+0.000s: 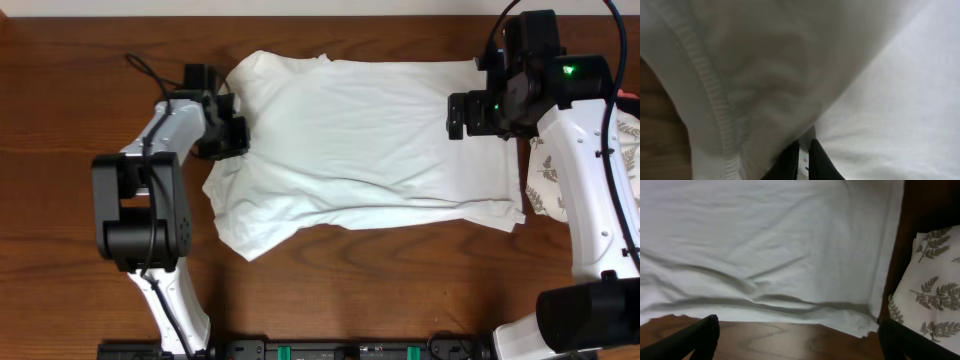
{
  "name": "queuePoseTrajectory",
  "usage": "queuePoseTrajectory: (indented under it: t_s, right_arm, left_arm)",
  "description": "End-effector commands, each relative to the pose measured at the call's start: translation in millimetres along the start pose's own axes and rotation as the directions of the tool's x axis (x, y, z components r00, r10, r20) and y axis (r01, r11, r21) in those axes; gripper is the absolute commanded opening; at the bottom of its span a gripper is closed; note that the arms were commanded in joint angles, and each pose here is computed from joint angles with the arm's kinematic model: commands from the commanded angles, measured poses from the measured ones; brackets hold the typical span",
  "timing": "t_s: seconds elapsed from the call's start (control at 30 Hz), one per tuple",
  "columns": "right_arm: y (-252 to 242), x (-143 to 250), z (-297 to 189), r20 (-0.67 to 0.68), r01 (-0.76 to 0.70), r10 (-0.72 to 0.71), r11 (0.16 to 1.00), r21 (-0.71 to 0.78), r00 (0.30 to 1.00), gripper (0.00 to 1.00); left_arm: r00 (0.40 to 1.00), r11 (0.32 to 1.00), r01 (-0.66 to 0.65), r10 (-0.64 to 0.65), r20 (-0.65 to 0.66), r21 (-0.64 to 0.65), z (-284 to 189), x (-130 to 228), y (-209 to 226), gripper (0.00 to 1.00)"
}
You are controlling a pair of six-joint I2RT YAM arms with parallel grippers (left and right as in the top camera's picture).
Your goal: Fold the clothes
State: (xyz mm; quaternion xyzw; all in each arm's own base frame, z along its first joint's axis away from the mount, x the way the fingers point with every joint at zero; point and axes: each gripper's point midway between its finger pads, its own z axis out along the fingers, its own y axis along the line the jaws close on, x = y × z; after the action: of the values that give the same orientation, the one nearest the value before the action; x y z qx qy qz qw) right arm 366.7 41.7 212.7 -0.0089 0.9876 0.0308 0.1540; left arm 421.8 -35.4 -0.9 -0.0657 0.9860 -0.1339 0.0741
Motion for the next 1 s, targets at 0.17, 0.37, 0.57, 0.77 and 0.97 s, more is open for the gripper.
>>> queuePoseTrajectory:
  t_s: [0.17,0.37,0.57,0.77,0.97]
  right_arm:
    - [3,1,-2,-0.001,-0.008,0.008,1.000,-0.003,1.000,0.99]
    - [-6,2,-2,-0.005,-0.027,0.027,1.000,0.009,1.000,0.99]
    - [-40,5,-4,-0.022,-0.140,0.140,0.990,-0.010,0.990,0.99]
    - [-69,28,0,-0.101,-0.242,0.240,0.970,-0.009,0.966,0.99]
    - [-79,66,29,-0.227,-0.292,0.288,0.956,0.016,0.930,0.99]
  left_arm:
    - [0.994,0.994,0.110,-0.110,-0.023,0.000,5,4,40,0.13]
    - [0.999,0.992,0.052,-0.053,0.003,0.119,-8,-2,11,0.41]
    - [0.993,0.992,-0.001,-0.014,0.117,0.128,-70,-11,-10,0.44]
    - [0.991,0.997,0.057,-0.063,0.115,0.054,-130,20,-12,0.46]
    - [0.981,0.980,0.193,-0.193,-0.001,-0.054,-146,65,2,0.51]
